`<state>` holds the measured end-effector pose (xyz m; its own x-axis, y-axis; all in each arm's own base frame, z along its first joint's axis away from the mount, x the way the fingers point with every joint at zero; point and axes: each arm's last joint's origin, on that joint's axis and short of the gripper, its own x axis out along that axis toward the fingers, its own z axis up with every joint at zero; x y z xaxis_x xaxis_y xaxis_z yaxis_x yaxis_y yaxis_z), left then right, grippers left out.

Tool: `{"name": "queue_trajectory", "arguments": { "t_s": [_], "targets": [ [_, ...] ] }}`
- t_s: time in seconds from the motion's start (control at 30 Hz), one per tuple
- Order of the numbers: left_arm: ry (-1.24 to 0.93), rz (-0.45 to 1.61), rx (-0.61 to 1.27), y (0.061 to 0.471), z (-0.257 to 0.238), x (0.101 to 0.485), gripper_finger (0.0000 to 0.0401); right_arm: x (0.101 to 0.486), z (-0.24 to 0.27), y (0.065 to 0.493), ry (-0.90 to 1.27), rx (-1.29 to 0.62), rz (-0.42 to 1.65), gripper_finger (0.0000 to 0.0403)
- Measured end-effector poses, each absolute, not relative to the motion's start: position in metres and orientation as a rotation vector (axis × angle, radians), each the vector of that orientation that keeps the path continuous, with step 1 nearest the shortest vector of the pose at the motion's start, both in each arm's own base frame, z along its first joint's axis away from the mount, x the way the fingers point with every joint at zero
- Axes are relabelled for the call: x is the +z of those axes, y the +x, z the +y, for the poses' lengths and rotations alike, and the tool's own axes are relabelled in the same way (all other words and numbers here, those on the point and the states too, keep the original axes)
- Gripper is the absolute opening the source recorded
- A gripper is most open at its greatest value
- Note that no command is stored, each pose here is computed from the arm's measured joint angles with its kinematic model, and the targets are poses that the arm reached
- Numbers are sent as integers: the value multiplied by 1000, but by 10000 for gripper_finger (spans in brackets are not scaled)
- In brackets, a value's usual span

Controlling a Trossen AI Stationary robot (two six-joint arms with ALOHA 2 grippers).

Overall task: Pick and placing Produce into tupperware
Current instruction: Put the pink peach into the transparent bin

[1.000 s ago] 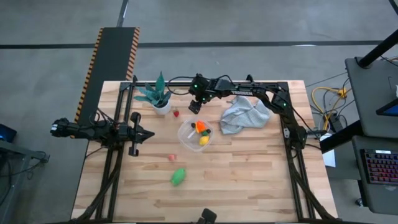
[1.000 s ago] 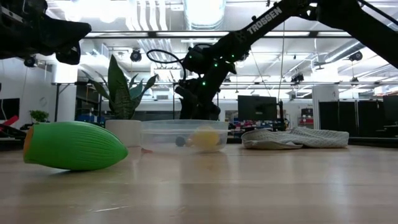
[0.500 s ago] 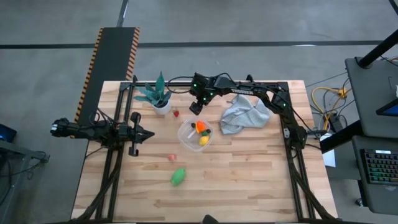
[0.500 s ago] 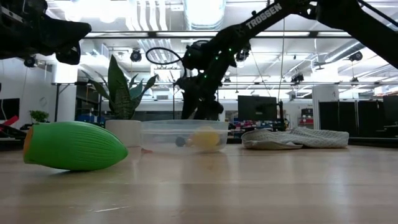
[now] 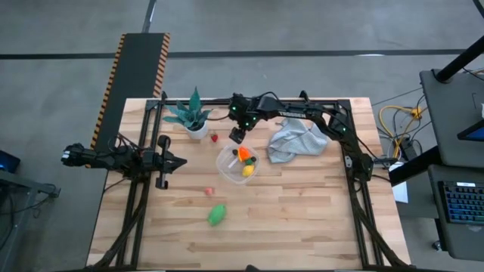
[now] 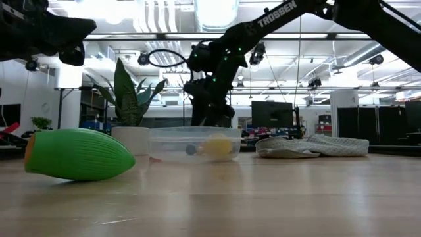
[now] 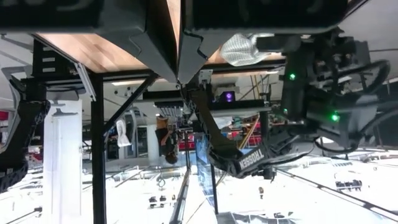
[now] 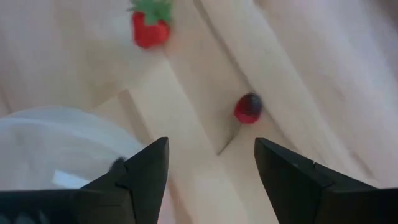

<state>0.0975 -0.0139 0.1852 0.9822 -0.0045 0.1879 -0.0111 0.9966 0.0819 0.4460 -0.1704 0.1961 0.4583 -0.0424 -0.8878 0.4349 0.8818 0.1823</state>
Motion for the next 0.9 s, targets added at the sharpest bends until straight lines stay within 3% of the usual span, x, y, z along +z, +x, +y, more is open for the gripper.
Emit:
{"name": "queue_trajectory", "arguments": {
  "t_s": [0.33, 0.57, 0.9],
  "targets": [
    [84, -187, 3, 98, -14, 185, 0, 205, -168, 449, 390, -273, 1041, 228],
    [81, -186, 3, 98, -14, 185, 0, 224, -155, 458, 384, -141, 994, 228],
    [76, -186, 2, 98, -14, 185, 0, 257, -148, 454, 299, -183, 977, 228]
  ]
}}
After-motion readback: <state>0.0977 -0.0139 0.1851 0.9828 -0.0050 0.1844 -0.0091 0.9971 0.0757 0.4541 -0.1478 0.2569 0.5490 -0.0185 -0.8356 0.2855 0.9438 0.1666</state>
